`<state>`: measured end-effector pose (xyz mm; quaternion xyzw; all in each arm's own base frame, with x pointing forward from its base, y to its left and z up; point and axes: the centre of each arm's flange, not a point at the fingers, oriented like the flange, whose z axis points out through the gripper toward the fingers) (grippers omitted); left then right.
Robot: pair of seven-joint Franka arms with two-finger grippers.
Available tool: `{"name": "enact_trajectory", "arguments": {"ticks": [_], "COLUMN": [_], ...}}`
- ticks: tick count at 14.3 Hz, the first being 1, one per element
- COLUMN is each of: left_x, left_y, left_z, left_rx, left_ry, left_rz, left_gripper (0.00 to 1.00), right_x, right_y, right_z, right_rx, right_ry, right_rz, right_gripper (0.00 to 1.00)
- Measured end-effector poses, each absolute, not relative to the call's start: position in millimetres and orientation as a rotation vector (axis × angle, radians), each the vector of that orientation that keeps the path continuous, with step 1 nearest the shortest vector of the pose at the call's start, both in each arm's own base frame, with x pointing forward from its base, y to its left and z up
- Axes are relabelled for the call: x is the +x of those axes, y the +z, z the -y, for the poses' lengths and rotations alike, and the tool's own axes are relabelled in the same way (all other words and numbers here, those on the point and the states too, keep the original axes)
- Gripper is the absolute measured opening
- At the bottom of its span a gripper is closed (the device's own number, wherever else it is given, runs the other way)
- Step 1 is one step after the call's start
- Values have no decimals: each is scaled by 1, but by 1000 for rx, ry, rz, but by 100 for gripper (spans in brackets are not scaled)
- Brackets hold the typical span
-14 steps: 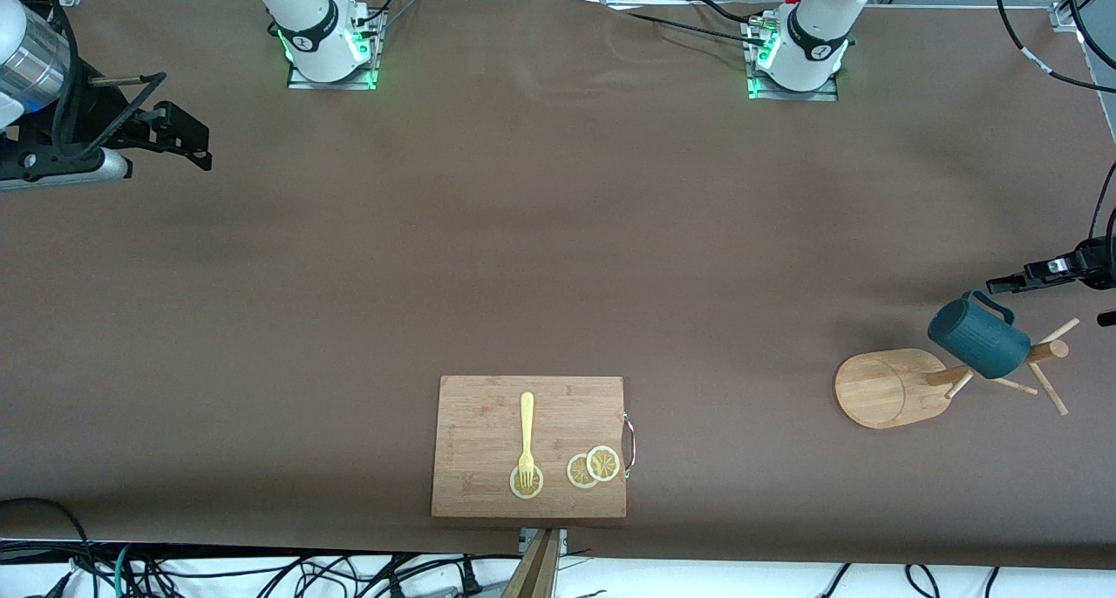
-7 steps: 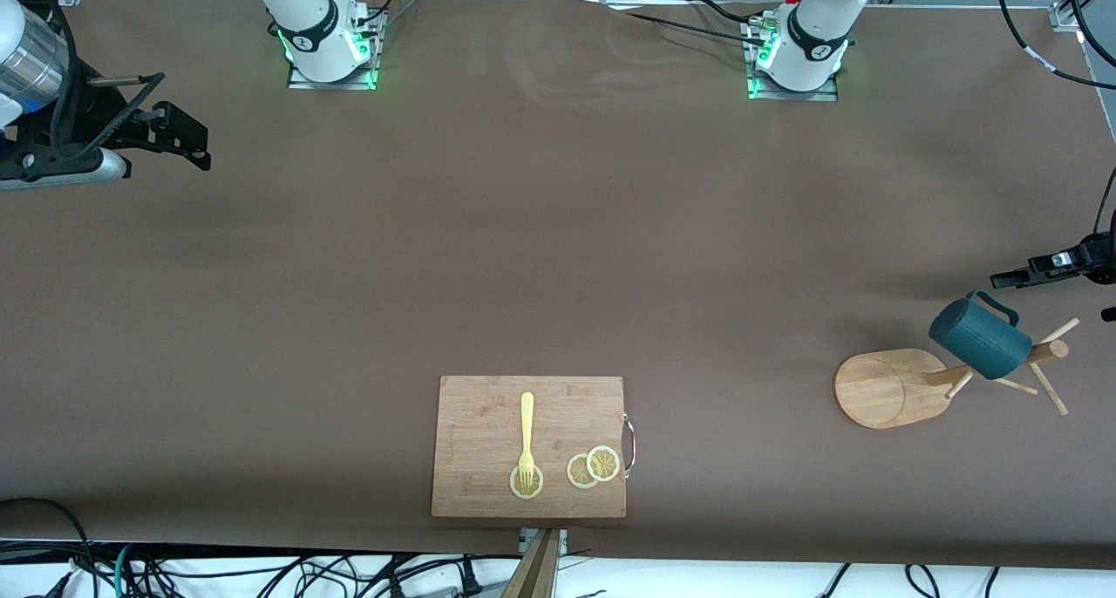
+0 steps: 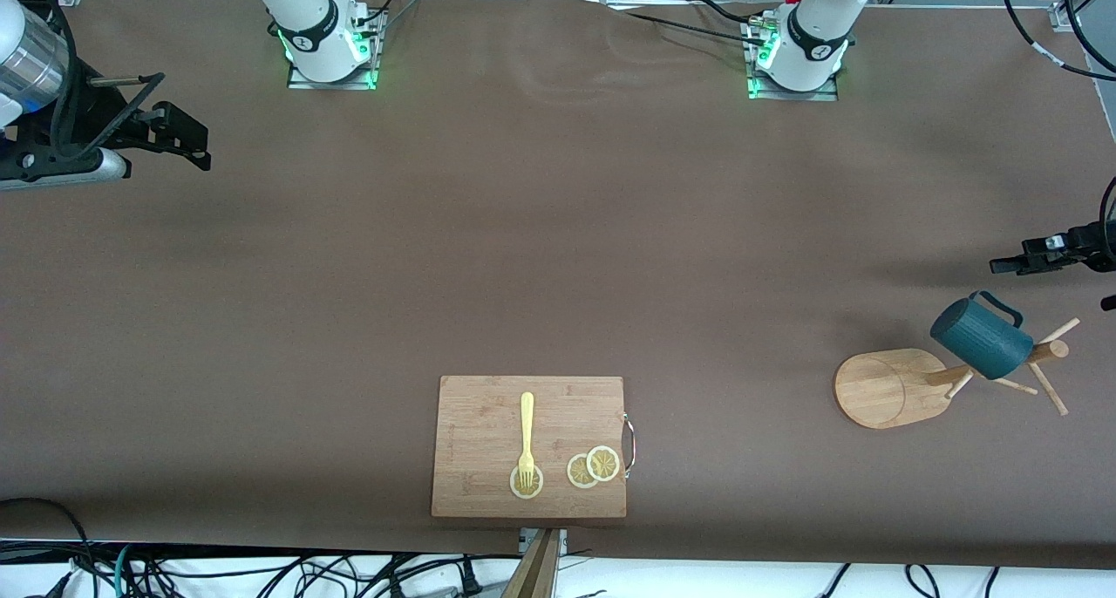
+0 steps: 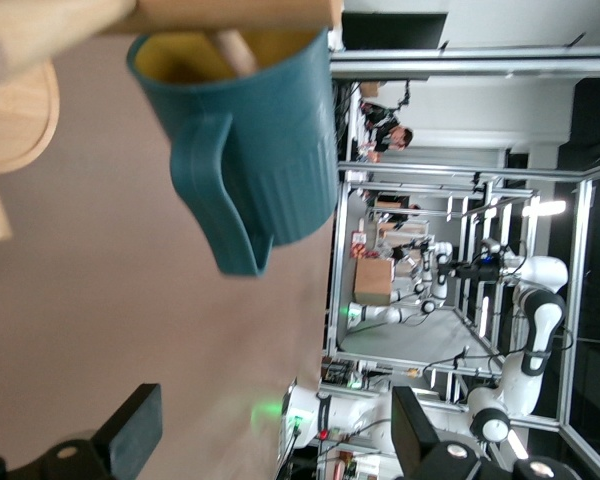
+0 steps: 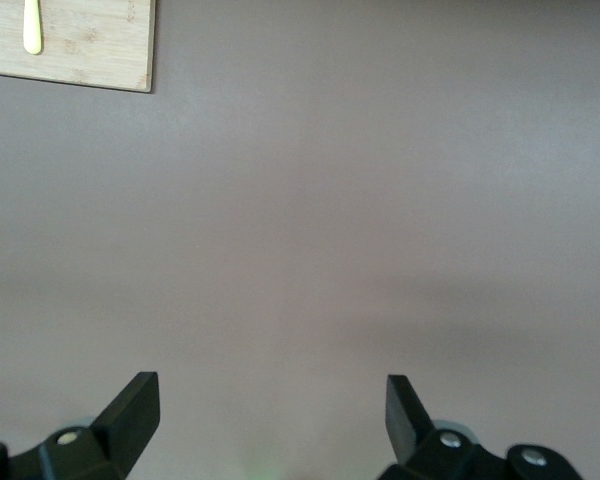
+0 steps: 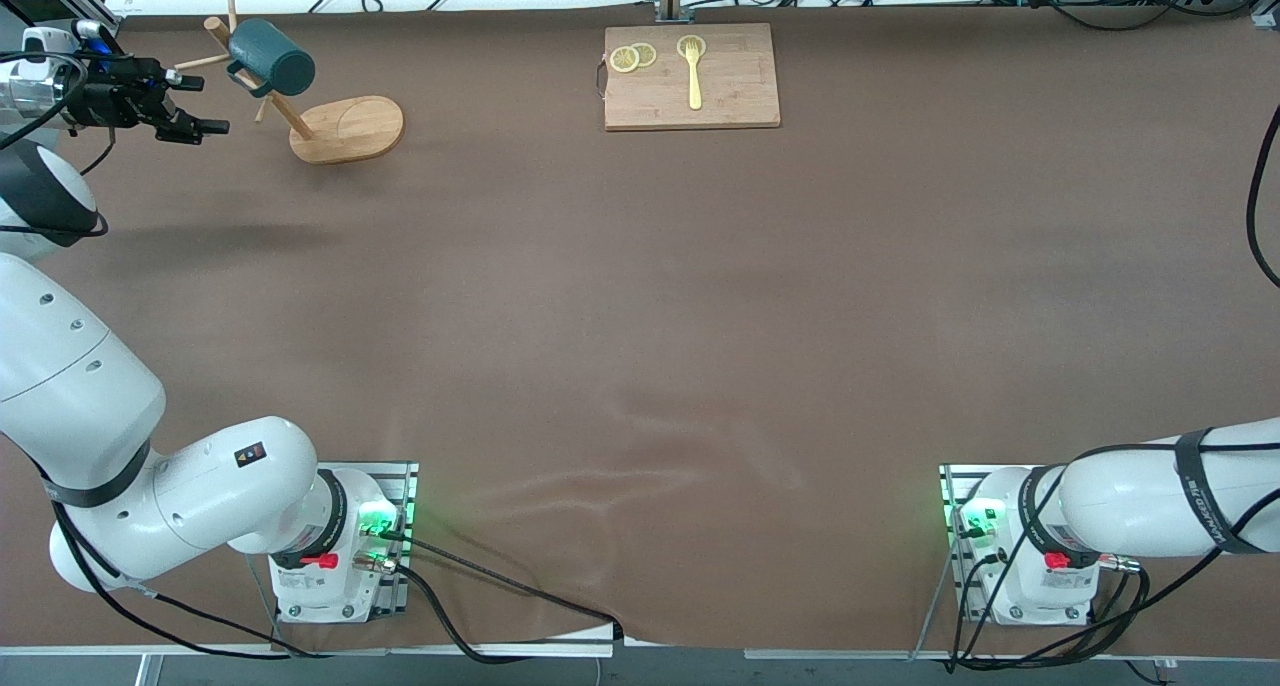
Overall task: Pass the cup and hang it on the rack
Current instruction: 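Open the left gripper and raise it away from the rack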
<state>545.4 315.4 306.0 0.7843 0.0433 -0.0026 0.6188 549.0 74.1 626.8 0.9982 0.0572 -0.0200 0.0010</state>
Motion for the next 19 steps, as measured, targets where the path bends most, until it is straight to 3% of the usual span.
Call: {"name": "enact_trajectory", "arguments": {"ticks": [7,12,19], "left_x": [532,553,592], "left_y": [375,462,520], "left_z": [-307,-248,-130], "left_rx": [2036,2326,2723], "left_ry": [-166,-282,-391], "left_rz": [44,197,206], "left_gripper": [100,100,100], "right_x": [549,549,549], "right_y": [627,627,627], "right_z": [-74,-74,-74], "right_rx": [3134,3134,3134], "right_ry": [-63,-63,-63], "right_rz": [-179,-180,-179], "right_gripper": [100,100,100]}}
